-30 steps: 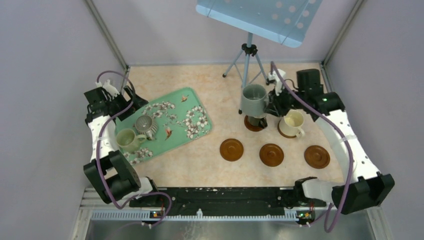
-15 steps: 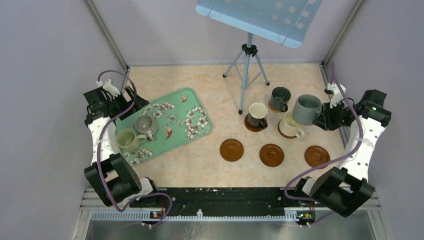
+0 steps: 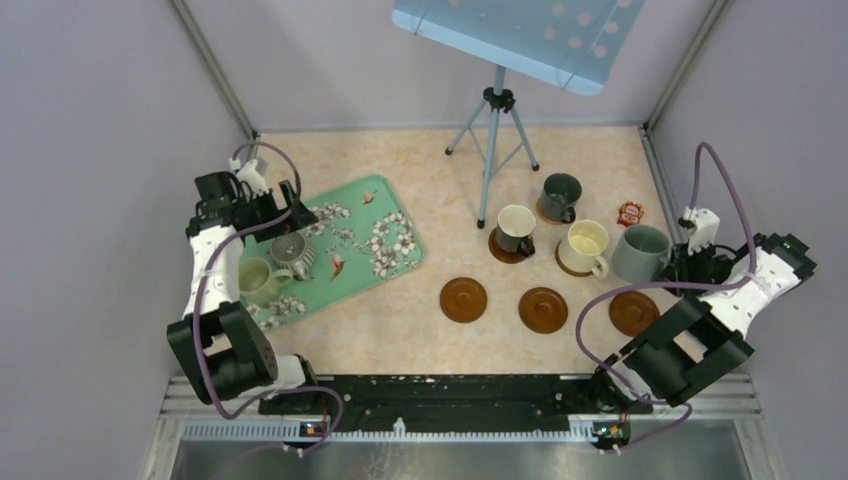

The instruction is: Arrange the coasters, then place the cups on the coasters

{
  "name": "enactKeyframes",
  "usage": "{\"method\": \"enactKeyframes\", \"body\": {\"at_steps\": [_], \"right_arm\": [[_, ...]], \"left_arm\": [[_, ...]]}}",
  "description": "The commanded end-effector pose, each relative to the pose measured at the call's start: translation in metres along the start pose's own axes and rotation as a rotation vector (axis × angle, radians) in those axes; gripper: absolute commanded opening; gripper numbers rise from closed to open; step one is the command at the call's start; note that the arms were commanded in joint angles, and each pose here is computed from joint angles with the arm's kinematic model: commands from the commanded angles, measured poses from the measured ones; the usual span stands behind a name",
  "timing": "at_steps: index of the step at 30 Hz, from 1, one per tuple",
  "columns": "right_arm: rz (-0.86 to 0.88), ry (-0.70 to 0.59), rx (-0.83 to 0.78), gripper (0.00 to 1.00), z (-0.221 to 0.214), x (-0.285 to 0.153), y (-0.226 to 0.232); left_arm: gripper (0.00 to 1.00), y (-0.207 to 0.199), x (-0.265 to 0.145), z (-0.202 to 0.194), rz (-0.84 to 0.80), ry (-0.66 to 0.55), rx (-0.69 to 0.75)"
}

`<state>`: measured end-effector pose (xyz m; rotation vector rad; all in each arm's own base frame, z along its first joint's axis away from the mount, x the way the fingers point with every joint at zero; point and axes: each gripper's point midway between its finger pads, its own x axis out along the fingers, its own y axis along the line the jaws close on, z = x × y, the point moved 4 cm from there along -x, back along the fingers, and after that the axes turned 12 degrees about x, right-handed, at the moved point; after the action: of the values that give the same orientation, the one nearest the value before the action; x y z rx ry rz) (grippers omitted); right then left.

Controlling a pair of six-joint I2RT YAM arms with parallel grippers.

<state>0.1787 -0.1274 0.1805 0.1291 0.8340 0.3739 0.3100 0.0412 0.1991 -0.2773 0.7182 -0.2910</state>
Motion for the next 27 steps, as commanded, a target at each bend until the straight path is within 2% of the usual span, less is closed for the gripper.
{"method": "enactKeyframes", "body": {"at_steps": [1,7,15,24,27], "right_arm": [[0.024,-0.119,-0.097,0.0,0.008,-0.001,0.004],[0.03,-0.131,-0.074,0.0,-0.015,-0.006,0.001],[0.028,-0.149,0.008,0.0,-0.055,-0.015,-0.011],[-0.137,-0.159,-0.039,0.0,-0.072,-0.005,-0.016],[-0.141,-0.154,-0.04,0.0,-0.077,-0.001,-0.016]], "left_arm": [[0.99,-0.02,0.004,0.01,0.021,0.02,0.178],[0.99,-0.034,0.004,0.011,0.026,0.013,0.245],[0.99,-0.037,0.003,0.015,0.016,0.008,0.243],[0.99,-0.04,0.001,0.018,0.015,0.003,0.228],[0.99,-0.042,-0.002,0.021,0.019,-0.011,0.234]]}}
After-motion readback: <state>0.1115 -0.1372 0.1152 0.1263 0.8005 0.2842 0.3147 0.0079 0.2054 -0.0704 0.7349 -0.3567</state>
